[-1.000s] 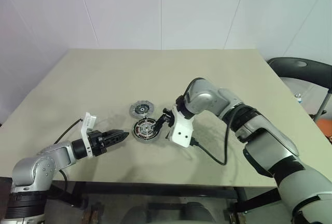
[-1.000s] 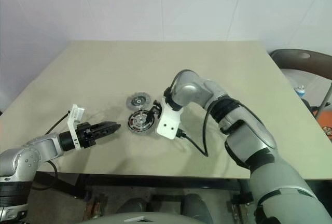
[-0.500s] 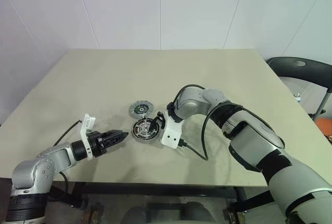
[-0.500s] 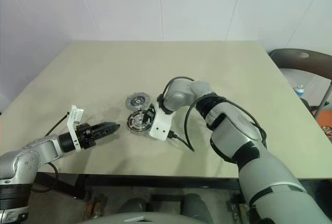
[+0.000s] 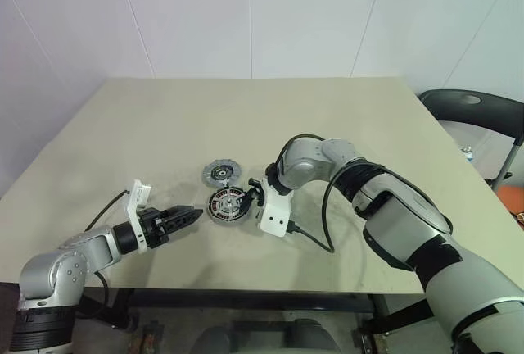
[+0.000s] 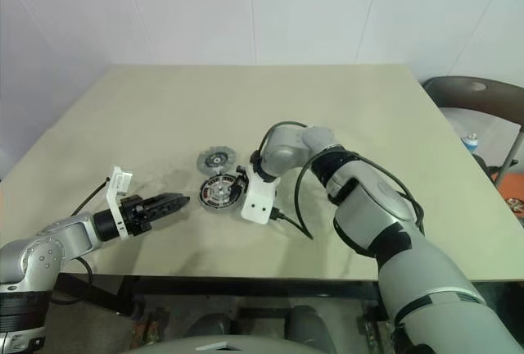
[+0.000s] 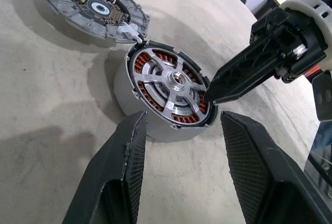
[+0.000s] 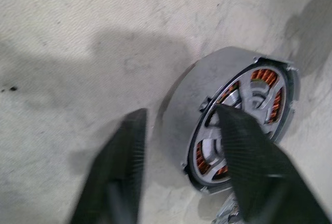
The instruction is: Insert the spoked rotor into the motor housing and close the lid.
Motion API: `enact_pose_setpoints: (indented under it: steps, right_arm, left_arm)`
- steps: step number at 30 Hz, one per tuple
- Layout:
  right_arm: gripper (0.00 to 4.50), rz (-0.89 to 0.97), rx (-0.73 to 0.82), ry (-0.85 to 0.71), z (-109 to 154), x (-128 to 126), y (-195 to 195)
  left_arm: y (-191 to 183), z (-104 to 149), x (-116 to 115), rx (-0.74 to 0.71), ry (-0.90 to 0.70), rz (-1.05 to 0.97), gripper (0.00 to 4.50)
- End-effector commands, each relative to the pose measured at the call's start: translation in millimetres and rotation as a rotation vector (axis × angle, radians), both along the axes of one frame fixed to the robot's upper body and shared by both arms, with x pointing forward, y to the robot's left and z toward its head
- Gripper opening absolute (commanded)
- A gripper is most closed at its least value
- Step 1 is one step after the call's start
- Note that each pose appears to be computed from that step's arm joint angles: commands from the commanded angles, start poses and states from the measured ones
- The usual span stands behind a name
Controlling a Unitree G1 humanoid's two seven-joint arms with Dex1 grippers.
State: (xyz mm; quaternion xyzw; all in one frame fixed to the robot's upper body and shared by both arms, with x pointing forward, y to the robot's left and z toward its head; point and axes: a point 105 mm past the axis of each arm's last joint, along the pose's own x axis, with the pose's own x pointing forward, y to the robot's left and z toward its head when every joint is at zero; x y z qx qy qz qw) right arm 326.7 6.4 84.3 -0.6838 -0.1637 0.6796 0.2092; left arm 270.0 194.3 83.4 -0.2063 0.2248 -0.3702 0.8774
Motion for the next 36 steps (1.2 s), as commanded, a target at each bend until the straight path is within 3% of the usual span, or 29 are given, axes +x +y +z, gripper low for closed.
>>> enact_pose_setpoints:
  steps: [1, 13, 19, 21, 30, 36]
  right_arm:
    - [1.44, 0.006, 0.035, -0.03, 11.8, 2.9, 10.7]
    - [1.44, 0.017, 0.032, -0.061, 12.2, 4.0, 21.2]
    - [0.16, 0.007, 0.027, -0.05, 14.6, 3.6, 24.9]
    - [0.1, -0.013, 0.029, -0.04, 17.9, 4.9, 25.9]
    - [0.1, -0.292, -0.103, 0.163, 41.0, 10.1, 4.8]
    - [0.1, -0.569, -0.22, 0.278, 54.7, 13.9, -44.3]
  left_arm:
    - [2.6, 12.1, 4.4, -0.006, -0.052, 0.007, 2.43]
    - [3.1, 11.6, 5.0, -0.012, -0.049, 0.015, 2.43]
    - [1.2, 10.9, 6.9, -0.018, -0.049, 0.02, 2.43]
    - [0.2, 10.8, 7.4, -0.021, -0.049, 0.02, 2.43]
    - [-0.7, 8.1, 11.1, -0.025, -0.044, 0.018, 2.43]
    - [-6.7, 5.7, 15.8, -0.032, -0.04, -0.008, 2.43]
